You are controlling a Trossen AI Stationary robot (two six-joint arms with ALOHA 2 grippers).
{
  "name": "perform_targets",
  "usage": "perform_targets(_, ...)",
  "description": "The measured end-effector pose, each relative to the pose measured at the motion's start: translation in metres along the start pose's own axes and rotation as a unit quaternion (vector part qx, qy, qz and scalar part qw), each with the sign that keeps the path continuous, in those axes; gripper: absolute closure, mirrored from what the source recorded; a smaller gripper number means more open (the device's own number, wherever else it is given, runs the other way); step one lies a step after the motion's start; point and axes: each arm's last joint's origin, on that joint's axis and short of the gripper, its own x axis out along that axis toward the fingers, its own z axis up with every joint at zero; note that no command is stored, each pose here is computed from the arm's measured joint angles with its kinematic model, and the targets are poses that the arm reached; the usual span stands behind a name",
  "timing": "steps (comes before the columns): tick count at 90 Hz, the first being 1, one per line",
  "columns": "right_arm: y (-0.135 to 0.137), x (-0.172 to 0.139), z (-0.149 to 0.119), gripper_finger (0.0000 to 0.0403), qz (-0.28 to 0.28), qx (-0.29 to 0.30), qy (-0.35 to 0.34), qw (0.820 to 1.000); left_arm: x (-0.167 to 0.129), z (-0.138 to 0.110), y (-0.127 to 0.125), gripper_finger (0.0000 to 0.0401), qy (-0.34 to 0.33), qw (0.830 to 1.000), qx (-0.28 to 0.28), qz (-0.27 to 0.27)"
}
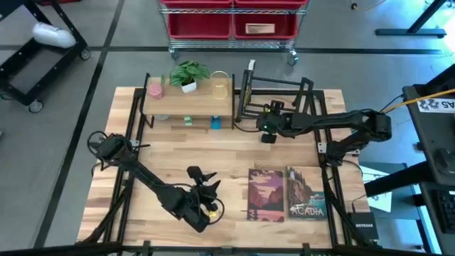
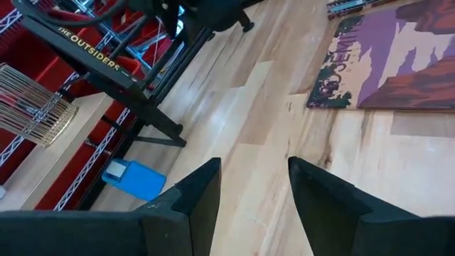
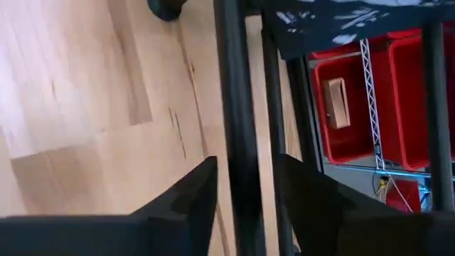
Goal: Stock shelves
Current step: Put the black book on the bookshelf
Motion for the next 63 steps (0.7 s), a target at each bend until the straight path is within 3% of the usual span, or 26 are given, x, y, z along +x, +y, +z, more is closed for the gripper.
perform_targets(22, 0.000, 0.000, -0.002, 0.0376, -0.012, -0.008, 0.013, 1.000, 0.000, 0.000, 0.000, 0.0248, 0.000, 1.000, 0.000, 0.000)
perform_targets(49, -0.001, 0.000, -0.008, 0.0349, -0.036, -0.021, 0.043, 0.998, 0.000, 0.000, 0.000, 0.0248, 0.000, 1.000, 0.000, 0.000)
perform_targets(63, -0.006, 0.003, -0.013, 0.0361, -0.039, -0.040, 0.069, 0.996, 0.000, 0.000, 0.000, 0.0248, 0.000, 1.000, 0.000, 0.000)
